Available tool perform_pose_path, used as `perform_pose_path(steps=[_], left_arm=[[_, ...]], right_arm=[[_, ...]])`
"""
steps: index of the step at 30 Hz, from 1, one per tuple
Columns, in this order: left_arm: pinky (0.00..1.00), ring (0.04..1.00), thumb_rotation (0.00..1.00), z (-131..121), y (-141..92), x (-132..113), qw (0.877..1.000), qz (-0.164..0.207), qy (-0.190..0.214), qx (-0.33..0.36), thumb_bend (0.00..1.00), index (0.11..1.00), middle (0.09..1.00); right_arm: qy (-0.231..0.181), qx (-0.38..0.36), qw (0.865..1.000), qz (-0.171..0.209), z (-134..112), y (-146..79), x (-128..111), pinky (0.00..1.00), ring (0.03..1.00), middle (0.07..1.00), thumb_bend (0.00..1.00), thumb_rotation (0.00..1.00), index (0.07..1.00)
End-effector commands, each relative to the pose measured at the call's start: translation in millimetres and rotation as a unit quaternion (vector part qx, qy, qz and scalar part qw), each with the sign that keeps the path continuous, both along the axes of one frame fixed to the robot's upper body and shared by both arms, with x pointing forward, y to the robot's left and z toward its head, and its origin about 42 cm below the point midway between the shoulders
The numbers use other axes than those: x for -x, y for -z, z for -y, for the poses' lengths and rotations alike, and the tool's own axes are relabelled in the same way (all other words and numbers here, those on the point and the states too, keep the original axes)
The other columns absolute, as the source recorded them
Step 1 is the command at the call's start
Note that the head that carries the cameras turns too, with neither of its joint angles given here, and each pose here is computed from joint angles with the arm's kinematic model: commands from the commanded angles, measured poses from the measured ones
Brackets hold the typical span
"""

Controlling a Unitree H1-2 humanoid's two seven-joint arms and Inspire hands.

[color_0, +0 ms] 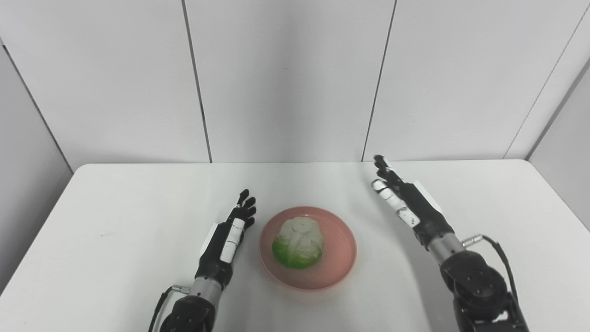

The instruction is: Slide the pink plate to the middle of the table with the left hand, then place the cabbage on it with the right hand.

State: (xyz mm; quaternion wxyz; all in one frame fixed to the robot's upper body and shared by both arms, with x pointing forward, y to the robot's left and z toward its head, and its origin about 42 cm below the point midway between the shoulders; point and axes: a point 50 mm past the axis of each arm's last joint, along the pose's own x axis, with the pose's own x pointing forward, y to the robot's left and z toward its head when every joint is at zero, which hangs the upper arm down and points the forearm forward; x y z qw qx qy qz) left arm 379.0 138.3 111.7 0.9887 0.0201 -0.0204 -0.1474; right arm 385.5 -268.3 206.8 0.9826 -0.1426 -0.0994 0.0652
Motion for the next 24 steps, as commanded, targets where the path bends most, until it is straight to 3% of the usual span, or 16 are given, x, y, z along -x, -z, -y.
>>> perform_pose_path(steps=[1, 7, 14, 18, 24], left_arm=[[0.95, 0.951, 1.00, -3.9, 18.7, 11.9, 0.999, -0.034, -0.008, -0.015, 0.92, 0.962, 0.964], [0.95, 0.947, 1.00, -9.6, 20.1, 16.7, 0.999, -0.033, -0.018, -0.023, 0.90, 0.968, 0.964], [0.97, 0.964, 1.00, -14.7, 16.7, 26.2, 0.999, -0.038, -0.033, -0.005, 0.80, 0.978, 0.970], [0.98, 0.980, 1.00, -18.2, 18.8, 32.9, 0.998, -0.044, -0.037, 0.006, 0.79, 0.996, 0.986], [0.98, 0.991, 1.00, -18.4, 19.4, 36.4, 0.998, -0.043, -0.036, -0.003, 0.77, 0.997, 1.000]], right_arm=[[0.013, -0.034, 0.998, 0.057, -4.0, -10.3, -2.4, 1.00, 1.000, 1.000, 0.84, 1.00, 1.000], [0.019, -0.113, 0.993, 0.027, -6.6, 16.7, 5.5, 1.00, 1.000, 1.000, 0.72, 1.00, 1.000], [0.015, -0.153, 0.988, -0.001, -12.9, 41.3, 15.4, 1.00, 1.000, 1.000, 0.43, 1.00, 1.000], [0.015, -0.145, 0.989, -0.024, -17.7, 55.2, 21.4, 1.00, 1.000, 1.000, 0.31, 1.00, 1.000], [-0.001, -0.151, 0.987, -0.046, -24.9, 72.4, 23.4, 1.00, 1.000, 1.000, 0.21, 1.00, 1.000]])
